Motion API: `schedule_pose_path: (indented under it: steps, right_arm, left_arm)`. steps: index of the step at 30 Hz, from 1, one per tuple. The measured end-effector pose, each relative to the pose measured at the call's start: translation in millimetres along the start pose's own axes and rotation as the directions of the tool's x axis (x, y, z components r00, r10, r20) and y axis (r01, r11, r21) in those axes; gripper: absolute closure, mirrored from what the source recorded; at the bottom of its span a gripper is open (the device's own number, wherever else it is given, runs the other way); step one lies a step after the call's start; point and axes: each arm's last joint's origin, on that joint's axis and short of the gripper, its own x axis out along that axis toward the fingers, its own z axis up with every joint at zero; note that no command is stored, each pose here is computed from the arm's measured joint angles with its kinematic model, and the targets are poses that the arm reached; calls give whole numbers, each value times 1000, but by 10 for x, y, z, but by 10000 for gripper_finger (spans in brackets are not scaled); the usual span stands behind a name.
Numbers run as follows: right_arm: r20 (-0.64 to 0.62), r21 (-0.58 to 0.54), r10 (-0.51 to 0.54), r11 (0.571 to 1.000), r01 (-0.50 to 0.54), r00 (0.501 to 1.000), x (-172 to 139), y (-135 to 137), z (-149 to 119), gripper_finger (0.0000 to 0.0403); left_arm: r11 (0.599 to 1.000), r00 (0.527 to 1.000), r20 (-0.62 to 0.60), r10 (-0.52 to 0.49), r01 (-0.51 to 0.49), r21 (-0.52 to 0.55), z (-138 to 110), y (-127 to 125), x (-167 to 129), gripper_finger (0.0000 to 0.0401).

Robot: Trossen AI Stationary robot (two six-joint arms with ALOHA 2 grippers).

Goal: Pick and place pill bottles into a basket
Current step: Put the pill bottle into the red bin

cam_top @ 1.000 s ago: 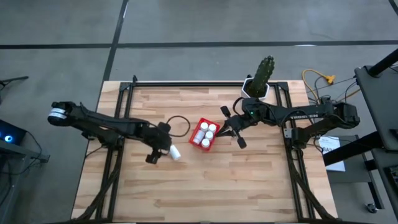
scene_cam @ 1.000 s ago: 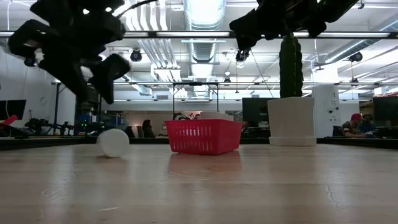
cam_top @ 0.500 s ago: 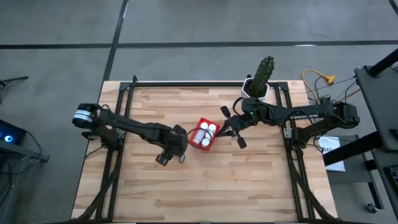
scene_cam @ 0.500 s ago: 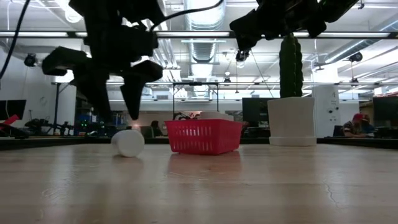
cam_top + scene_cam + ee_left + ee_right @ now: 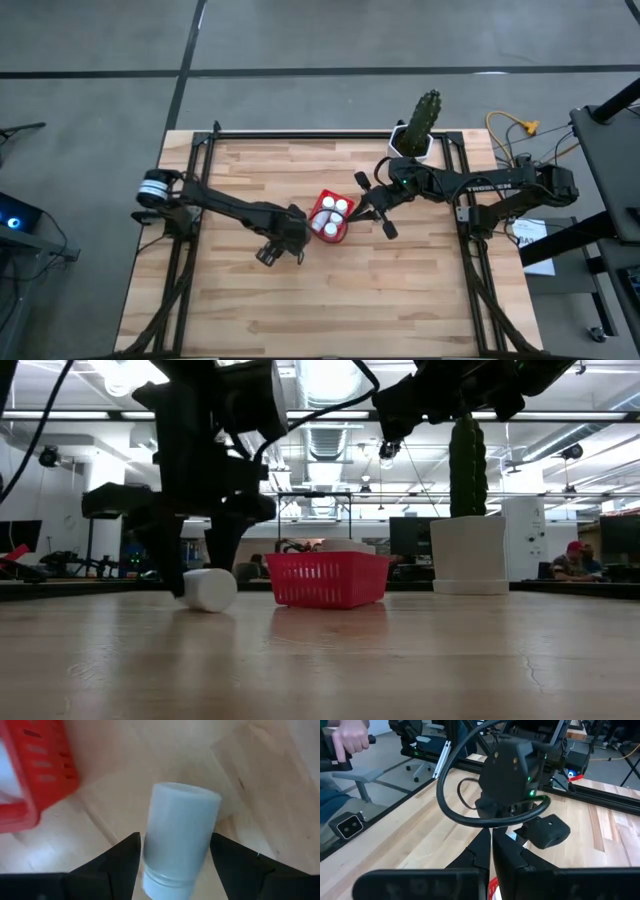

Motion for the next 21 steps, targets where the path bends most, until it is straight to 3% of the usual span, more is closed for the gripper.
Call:
schedule_pose_path:
  steps: [8, 14, 21]
  right_arm:
    - [0, -2, -1, 1000, 1, 1000, -1, -1, 0, 394]
    - [2, -5, -3, 1000, 3, 1000, -1, -2, 2, 394]
    - [1, -4, -3, 1000, 3, 1000, 0, -1, 2, 394]
  left_arm:
    - [1000, 1000, -20, -15, 15, 0, 17, 0, 124, 184]
    - [1000, 1000, 29, 7, -7, -2, 75, 21, 35, 246]
    - [989, 994, 102, 45, -30, -142, 155, 74, -169, 248]
